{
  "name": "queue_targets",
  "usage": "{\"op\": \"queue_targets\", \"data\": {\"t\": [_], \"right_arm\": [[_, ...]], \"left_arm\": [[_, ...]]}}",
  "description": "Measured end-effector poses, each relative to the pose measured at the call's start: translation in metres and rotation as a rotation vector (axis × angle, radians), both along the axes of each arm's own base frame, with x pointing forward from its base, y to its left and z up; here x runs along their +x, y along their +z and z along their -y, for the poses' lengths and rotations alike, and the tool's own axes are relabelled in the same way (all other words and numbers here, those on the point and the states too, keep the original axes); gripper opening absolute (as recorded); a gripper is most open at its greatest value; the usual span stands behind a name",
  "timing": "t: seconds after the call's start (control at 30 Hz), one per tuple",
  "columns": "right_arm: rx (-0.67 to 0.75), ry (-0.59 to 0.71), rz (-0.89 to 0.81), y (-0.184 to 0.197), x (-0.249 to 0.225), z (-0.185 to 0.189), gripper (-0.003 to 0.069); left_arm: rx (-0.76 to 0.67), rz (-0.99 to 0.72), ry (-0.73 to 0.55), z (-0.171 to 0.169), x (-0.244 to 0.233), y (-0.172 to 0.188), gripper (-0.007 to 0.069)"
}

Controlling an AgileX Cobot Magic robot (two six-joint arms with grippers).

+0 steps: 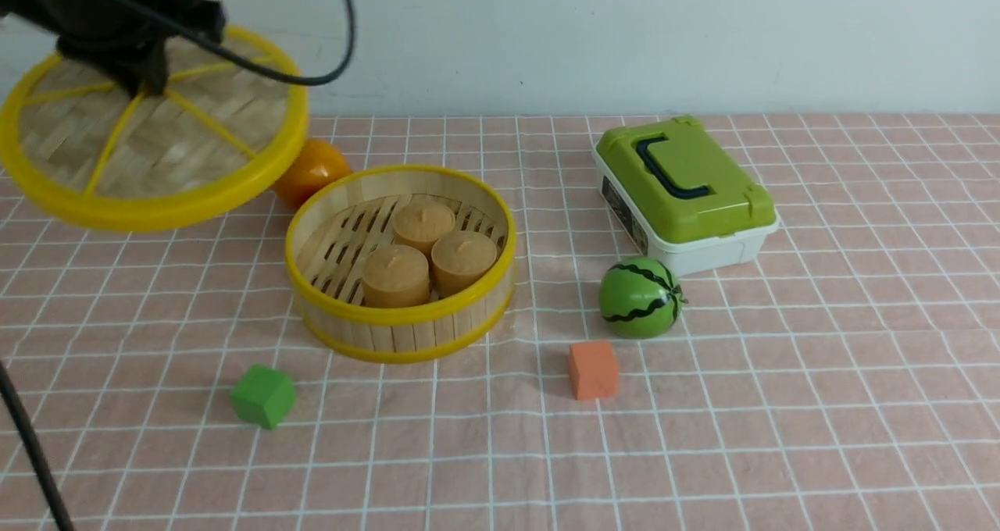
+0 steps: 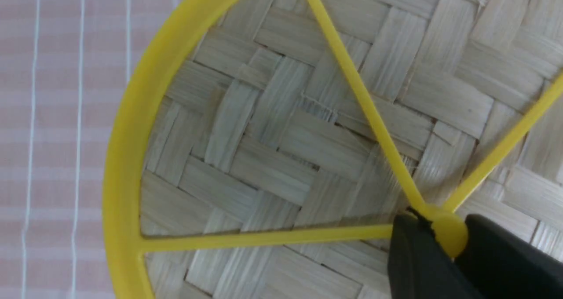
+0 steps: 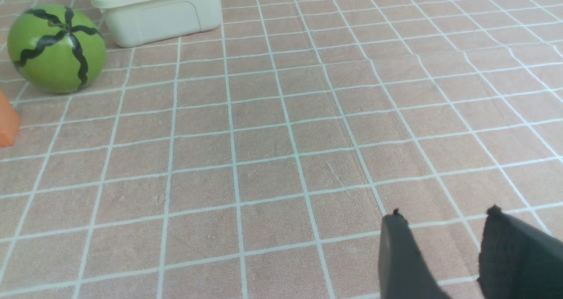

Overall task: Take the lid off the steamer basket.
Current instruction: Use the left arm to place the steamer lid on the table

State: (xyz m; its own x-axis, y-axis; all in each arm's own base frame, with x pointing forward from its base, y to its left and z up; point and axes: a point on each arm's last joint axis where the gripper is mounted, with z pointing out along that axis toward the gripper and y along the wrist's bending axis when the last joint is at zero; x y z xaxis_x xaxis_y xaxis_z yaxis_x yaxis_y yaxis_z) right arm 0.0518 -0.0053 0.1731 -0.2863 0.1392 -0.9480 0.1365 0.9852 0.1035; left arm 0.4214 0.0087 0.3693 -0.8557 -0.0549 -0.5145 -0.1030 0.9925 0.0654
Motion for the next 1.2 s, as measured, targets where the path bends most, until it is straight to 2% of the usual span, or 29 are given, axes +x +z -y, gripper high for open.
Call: {"op": "queue_targets", "data": {"t": [0.1, 0.23, 0.53, 0.83, 0.9, 1.2], "right_arm": [[0.000, 0.000, 0.000, 0.000, 0.000, 0.000, 0.0242], [0.000, 0.000, 0.000, 0.000, 0.000, 0.000, 0.0242], [0.000, 0.000, 0.000, 0.000, 0.000, 0.000, 0.0242], [0.000, 0.000, 0.000, 0.000, 0.000, 0.000, 0.0242], [0.000, 0.000, 0.000, 0.000, 0.000, 0.000, 0.0242], [0.000, 0.000, 0.000, 0.000, 0.000, 0.000, 0.0243]], "left_arm": [[-0.028, -0.102, 0.091, -0.033, -0.001, -0.039, 0.0104], [-0.029, -0.098, 0.124, -0.040, 0.002, -0.071, 0.0104], [-0.008, 0.068, 0.089, -0.020, 0.031, -0.108, 0.0104], [0.078, 0.052, 0.074, -0.008, 0.048, -0.144, 0.0104], [0.094, 0.045, 0.045, 0.005, 0.051, -0.153, 0.0104], [0.141, 0.050, -0.030, 0.031, 0.053, -0.159, 0.0104]]}}
